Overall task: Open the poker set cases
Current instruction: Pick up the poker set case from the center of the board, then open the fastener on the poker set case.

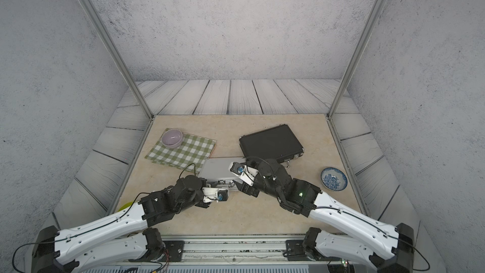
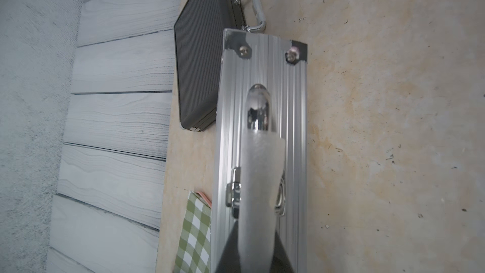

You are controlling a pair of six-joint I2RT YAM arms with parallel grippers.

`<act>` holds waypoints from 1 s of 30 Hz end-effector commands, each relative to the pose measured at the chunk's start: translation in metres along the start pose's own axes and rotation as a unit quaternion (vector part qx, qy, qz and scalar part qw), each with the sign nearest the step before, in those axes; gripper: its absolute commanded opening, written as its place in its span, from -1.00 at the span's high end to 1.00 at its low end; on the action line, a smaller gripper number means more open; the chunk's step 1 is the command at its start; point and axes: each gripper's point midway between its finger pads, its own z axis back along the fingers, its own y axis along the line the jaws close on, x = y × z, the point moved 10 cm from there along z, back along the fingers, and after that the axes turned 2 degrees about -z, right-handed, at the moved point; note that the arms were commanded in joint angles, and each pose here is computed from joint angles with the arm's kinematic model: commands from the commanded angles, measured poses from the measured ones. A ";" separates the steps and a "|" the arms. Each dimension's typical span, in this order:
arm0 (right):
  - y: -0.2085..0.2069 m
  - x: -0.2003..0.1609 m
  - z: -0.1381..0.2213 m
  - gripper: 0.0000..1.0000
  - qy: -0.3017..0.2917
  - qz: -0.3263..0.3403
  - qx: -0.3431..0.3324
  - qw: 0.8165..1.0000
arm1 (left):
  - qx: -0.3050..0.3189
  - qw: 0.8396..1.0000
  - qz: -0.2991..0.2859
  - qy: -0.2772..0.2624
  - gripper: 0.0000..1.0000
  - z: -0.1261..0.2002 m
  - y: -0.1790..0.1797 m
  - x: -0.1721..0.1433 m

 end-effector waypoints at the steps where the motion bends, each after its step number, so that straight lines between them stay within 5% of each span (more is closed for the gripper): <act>1: 0.007 -0.001 -0.008 -0.38 0.014 0.105 0.057 0.993 | 0.096 0.994 0.002 -0.060 1.00 0.011 0.027 0.016; 9: 0.020 -0.010 -0.034 -0.61 -0.015 0.147 0.109 0.983 | 0.110 0.991 0.004 -0.071 1.00 0.016 0.022 0.011; 30: 0.032 -0.029 -0.092 -0.39 -0.031 0.135 0.143 0.980 | 0.115 0.990 0.016 -0.081 1.00 0.016 0.010 0.002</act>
